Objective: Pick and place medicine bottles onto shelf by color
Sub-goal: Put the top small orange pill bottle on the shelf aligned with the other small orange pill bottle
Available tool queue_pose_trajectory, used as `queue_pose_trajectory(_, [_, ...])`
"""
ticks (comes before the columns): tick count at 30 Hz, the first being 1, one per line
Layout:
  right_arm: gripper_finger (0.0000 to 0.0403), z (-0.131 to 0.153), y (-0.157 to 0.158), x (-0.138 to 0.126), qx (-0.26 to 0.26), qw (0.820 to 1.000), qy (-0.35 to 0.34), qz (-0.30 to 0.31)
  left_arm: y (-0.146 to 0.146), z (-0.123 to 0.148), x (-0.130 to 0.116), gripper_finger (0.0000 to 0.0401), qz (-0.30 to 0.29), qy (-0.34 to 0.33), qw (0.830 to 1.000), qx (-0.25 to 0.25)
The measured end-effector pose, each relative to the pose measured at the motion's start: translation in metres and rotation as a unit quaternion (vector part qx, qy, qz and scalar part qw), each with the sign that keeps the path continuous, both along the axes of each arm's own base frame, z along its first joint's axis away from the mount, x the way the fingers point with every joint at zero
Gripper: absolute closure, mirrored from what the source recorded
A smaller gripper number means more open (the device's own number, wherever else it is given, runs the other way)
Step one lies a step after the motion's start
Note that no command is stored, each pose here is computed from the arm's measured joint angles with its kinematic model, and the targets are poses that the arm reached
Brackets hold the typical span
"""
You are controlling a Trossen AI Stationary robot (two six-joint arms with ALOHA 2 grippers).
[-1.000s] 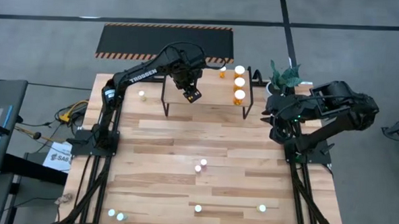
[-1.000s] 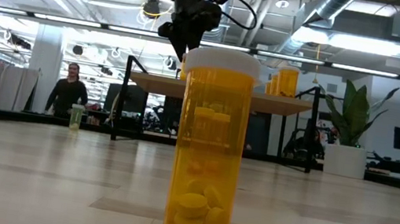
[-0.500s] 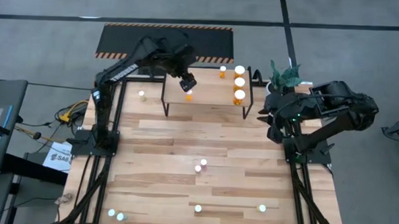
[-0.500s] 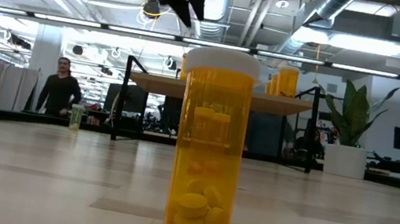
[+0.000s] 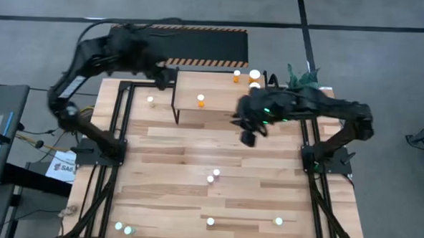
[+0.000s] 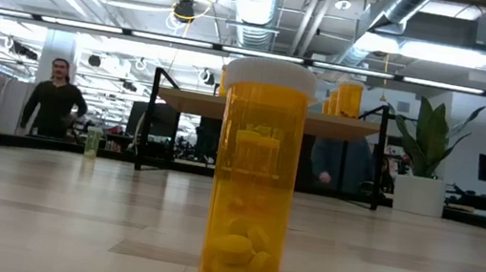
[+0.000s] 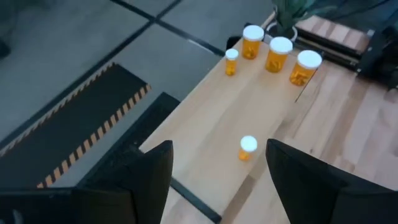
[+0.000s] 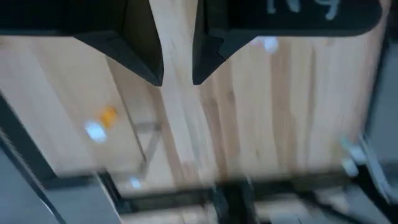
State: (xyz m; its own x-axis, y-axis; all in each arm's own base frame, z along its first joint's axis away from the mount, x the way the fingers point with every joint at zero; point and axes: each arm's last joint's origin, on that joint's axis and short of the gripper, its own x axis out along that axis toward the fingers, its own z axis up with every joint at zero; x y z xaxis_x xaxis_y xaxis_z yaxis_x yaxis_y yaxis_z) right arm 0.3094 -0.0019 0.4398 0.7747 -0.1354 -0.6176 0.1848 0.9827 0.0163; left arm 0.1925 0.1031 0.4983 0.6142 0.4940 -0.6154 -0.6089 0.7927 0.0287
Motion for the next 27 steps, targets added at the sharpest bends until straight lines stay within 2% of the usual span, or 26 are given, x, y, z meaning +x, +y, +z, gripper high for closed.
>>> queue_pose_trajectory(4, [0.0326, -0.017, -0.017, 0.041, 0.026, 0.999, -0.041, -0.014, -0.014, -0.013, -0.027, 0.0156, 0.006, -0.042, 0.999, 0.004])
queue_pose_trajectory(10, [0.0393, -0.049, -0.045, 0.089, 0.048, 0.996, -0.041, -0.059, -0.027, -0.038, -0.051, 0.0156, -0.004, -0.087, 0.996, 0.0])
queue_pose_trajectory(16, [0.0398, -0.077, -0.071, 0.126, 0.08, 0.989, -0.03, -0.121, -0.03, -0.054, -0.059, 0.0156, -0.006, -0.087, 0.996, -0.007])
queue_pose_trajectory(21, [0.0399, -0.106, -0.084, 0.153, 0.098, 0.98, -0.003, -0.173, -0.029, -0.058, -0.06, 0.0156, -0.003, -0.075, 0.997, -0.013])
queue_pose_trajectory(27, [0.04, -0.131, -0.087, 0.171, 0.08, 0.972, 0.042, -0.217, -0.027, -0.059, -0.058, 0.0156, -0.015, -0.074, 0.997, -0.019])
